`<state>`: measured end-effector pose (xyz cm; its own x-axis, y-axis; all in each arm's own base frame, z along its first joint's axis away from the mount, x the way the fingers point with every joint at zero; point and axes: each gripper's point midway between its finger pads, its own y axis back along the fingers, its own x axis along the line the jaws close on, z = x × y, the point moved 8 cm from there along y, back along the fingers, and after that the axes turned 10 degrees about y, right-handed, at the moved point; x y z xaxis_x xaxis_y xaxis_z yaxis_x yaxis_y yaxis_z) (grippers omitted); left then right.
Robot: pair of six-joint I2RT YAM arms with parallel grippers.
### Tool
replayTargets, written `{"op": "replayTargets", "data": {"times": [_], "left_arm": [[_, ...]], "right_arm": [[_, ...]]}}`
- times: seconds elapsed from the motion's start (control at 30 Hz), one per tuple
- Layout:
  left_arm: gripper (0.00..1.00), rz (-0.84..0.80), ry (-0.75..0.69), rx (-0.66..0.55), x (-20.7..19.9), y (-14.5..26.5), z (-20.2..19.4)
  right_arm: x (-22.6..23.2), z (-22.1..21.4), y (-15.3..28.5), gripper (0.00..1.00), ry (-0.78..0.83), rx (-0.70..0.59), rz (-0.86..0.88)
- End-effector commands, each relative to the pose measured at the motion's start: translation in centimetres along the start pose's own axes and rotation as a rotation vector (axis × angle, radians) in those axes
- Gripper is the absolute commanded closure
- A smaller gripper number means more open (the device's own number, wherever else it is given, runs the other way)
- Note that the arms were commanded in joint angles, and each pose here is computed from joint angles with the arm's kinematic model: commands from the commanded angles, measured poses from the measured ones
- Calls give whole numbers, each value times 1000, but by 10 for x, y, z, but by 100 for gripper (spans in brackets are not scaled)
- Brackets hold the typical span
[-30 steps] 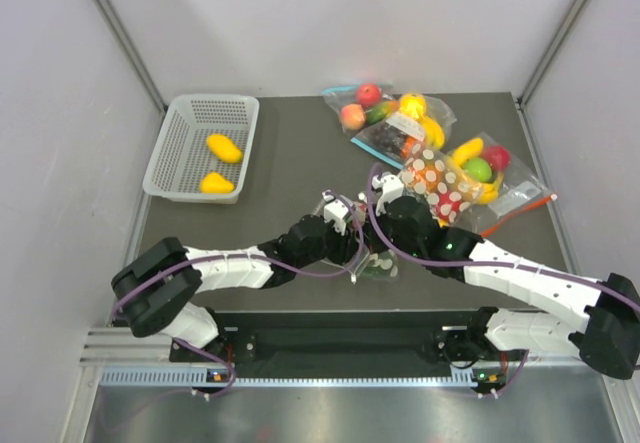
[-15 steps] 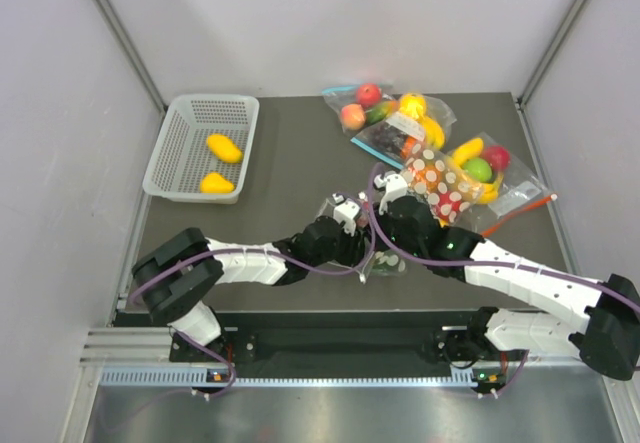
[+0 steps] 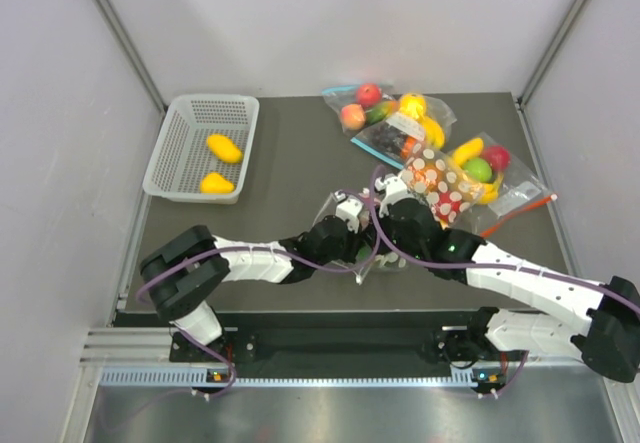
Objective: Open the zip-top bag and remove the fake food
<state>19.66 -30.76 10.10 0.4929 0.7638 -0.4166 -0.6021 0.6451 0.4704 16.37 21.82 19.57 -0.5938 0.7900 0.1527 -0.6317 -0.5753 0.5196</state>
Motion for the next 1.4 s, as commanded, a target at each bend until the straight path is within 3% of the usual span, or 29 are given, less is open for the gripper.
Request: {"op": "replayTargets", "data": {"times": [0.0,0.43,0.83,0.9,0.93,0.97,1.07,1.17,1.37], "left_arm": [[100,1,-6,-68,-5,10,20],[100,-137,12,-182,-18,81,51],[100,-65,73,-292,10,84,77],[100,-59,80,-297,15,82,77],[100,-62,83,-307,15,81,79],[100,-57,85,-310,16,80,80],[100,-47,113,-322,26,79,86],[100,-57,151,-321,36,79,92],[100,-99,177,-280,36,85,97]], "right_arm": [[12,15,9,100,-16,-85,76],[-1,10,7,100,-17,-67,-12],[2,3,18,100,-3,-53,42],[5,4,25,94,6,-69,73],[6,5,27,76,5,-76,81],[7,7,33,63,3,-98,93],[11,8,41,40,17,-137,125],[11,3,44,35,38,-160,146],[12,-17,22,34,130,-101,155]]}}
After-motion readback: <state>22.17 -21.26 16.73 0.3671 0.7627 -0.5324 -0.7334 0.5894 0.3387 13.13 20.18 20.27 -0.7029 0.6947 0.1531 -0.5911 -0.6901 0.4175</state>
